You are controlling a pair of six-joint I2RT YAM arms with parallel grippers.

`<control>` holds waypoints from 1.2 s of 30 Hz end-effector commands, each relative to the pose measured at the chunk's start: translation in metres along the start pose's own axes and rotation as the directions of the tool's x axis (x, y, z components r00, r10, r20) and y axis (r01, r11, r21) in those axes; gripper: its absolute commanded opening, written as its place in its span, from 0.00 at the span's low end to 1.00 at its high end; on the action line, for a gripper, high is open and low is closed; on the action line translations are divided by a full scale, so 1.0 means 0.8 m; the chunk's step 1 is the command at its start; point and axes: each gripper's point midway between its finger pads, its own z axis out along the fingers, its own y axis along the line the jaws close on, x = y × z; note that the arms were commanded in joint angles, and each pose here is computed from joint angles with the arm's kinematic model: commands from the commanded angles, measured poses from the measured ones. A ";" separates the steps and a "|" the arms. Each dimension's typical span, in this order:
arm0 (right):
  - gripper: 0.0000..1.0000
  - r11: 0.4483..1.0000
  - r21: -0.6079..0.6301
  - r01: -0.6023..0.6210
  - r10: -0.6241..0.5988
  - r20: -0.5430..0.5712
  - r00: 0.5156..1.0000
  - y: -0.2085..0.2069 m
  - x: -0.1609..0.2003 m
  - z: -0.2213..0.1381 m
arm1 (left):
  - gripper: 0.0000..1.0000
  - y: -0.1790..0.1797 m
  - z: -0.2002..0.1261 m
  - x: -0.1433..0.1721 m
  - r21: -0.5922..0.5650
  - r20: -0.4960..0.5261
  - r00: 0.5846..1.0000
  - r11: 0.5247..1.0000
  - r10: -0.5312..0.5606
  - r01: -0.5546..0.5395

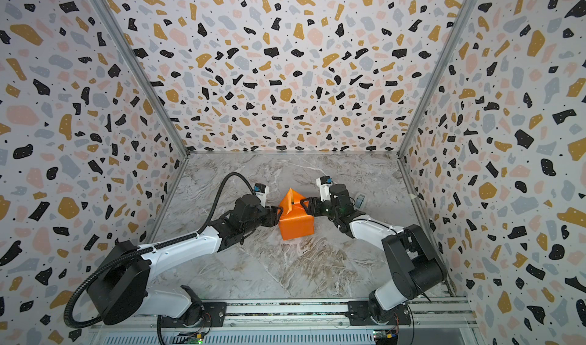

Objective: Wrap a gift box in wrapping paper
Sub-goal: Fold the seventh fold of the wrapping paper on the gift box.

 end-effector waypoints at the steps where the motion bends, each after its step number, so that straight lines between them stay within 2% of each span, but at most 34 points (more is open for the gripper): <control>1: 0.63 0.998 0.055 -0.033 0.039 -0.104 0.994 -0.018 0.043 -0.004 | 0.64 -0.015 0.006 -0.016 0.037 0.026 0.999 0.999 0.033 -0.034; 8: 0.63 0.999 0.048 -0.026 0.031 -0.104 0.994 -0.015 0.042 -0.006 | 0.67 -0.007 0.019 -0.003 0.011 -0.011 0.998 0.998 0.063 -0.063; 21: 0.63 1.000 0.018 -0.012 0.014 -0.100 0.995 -0.008 0.039 -0.007 | 0.70 0.002 0.041 -0.009 -0.022 -0.029 0.994 0.995 0.101 -0.101; 31: 0.67 0.992 -0.128 -0.013 0.006 -0.057 0.998 0.031 0.001 -0.018 | 0.71 0.004 0.037 0.001 -0.011 -0.036 0.992 0.993 0.118 -0.119; 36: 0.70 0.990 -0.141 -0.032 0.021 -0.077 0.997 0.030 0.005 -0.011 | 0.72 0.000 0.037 -0.002 0.001 -0.030 0.991 0.991 0.130 -0.130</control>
